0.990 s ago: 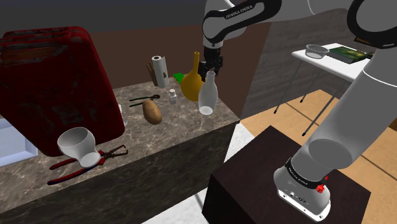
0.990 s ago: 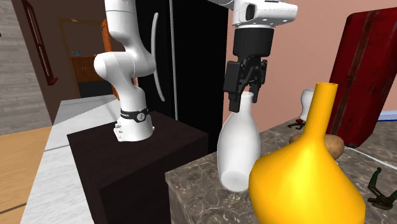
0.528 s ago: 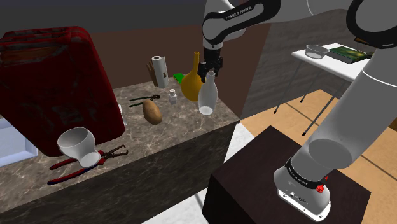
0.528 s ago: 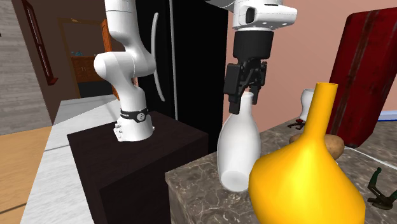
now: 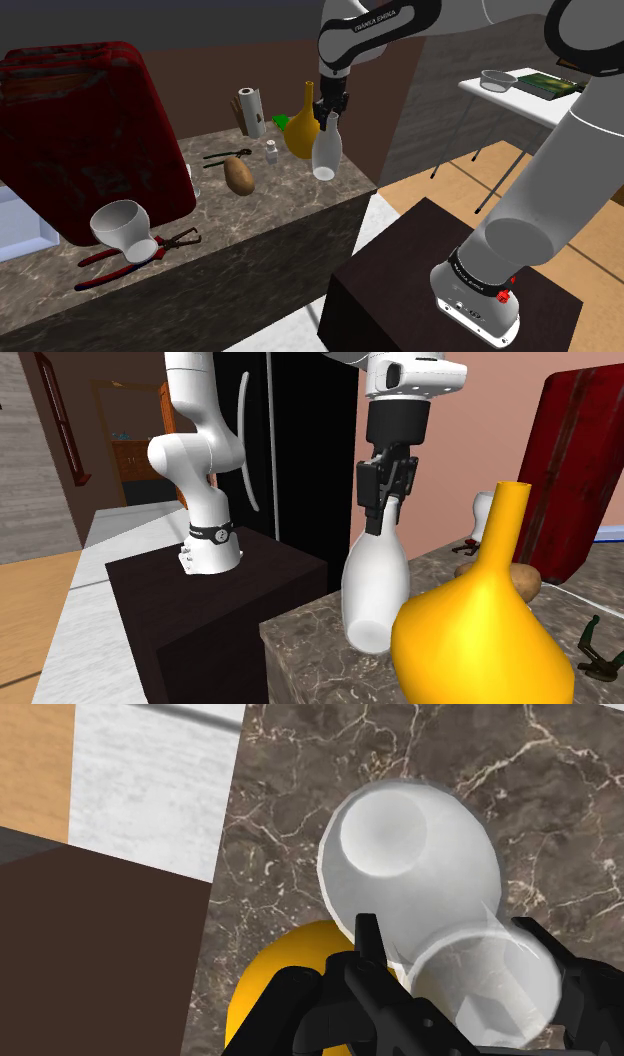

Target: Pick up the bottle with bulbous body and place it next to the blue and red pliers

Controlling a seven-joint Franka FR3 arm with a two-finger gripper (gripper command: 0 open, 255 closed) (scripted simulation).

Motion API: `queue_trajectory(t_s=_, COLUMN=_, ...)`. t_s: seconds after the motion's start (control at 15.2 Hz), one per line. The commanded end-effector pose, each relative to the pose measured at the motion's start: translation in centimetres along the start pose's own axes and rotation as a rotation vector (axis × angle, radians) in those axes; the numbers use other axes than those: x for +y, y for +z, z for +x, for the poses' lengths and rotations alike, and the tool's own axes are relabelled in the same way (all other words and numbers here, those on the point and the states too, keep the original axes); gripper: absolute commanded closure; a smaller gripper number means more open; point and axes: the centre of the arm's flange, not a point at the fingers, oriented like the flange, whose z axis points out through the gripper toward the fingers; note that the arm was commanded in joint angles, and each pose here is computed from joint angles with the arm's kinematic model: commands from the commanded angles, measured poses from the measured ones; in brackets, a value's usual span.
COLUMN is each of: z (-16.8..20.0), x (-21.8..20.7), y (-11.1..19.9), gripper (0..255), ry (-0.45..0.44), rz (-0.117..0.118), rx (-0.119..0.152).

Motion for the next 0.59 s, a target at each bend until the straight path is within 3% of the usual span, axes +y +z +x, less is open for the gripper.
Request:
queue_trajectory(t_s=0.0, z=0.0, x=0.0, y=0.0, gripper=255, ry=0.000, rz=0.000, rx=0.000)
queue_trajectory(t_s=0.53, z=-0.1, x=0.0, y=-3.7, gripper=255, ry=0.000, rz=0.000, rx=-0.001)
